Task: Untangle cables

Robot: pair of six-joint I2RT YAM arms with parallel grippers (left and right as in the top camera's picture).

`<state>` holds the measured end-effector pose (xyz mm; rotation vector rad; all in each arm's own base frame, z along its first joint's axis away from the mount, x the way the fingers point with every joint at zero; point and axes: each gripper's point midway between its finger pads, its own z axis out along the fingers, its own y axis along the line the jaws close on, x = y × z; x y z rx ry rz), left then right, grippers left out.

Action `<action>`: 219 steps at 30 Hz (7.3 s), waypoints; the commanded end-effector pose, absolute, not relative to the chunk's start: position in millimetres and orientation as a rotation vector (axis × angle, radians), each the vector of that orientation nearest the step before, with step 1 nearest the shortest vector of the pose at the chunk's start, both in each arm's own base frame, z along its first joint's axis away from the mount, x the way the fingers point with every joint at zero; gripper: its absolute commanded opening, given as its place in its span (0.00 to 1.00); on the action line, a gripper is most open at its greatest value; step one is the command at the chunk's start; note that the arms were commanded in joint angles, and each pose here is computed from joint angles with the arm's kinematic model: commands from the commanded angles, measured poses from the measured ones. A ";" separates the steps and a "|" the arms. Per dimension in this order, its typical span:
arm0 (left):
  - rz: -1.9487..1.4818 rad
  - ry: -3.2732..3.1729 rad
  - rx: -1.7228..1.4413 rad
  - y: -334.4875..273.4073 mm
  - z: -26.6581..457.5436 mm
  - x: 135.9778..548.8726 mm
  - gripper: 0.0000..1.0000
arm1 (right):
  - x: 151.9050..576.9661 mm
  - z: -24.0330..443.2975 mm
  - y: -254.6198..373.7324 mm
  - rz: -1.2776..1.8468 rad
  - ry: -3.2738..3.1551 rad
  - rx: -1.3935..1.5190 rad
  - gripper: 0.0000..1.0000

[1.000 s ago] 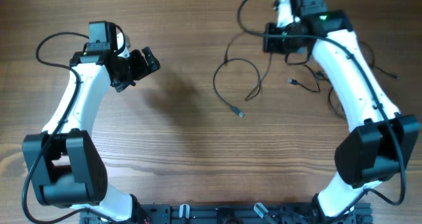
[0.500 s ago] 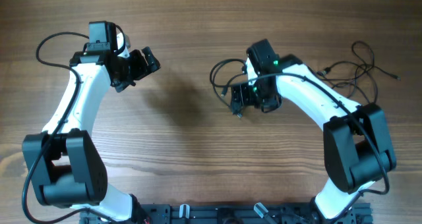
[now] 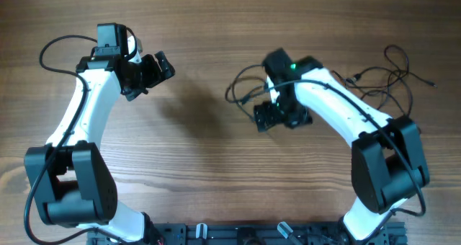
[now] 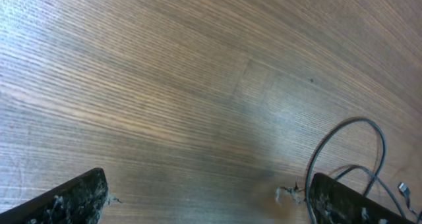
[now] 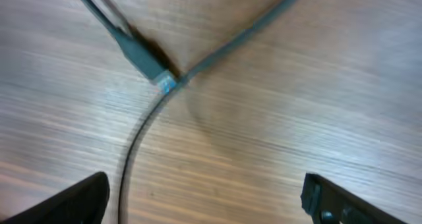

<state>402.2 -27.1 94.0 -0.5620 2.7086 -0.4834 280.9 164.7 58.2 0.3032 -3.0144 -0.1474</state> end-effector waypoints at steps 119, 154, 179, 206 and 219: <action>-0.471 2.683 -0.559 -23.7 102.8 405.3 1.00 | 450.2 56.3 31.3 0.254 -3.625 0.155 1.00; -0.432 2.167 0.328 -123.0 111.2 394.5 1.00 | 450.7 56.6 31.8 0.253 -3.627 0.157 1.00; -0.369 2.109 -0.094 -55.6 55.1 236.1 1.00 | 450.7 56.6 31.8 0.253 -3.628 0.156 1.00; -0.111 1.649 -0.058 -6.6 155.9 246.1 1.00 | 450.7 56.6 31.8 0.253 -3.628 0.156 1.00; -0.111 1.649 -0.058 -6.6 155.9 246.1 1.00 | 453.1 147.7 32.1 0.236 -3.839 0.126 1.00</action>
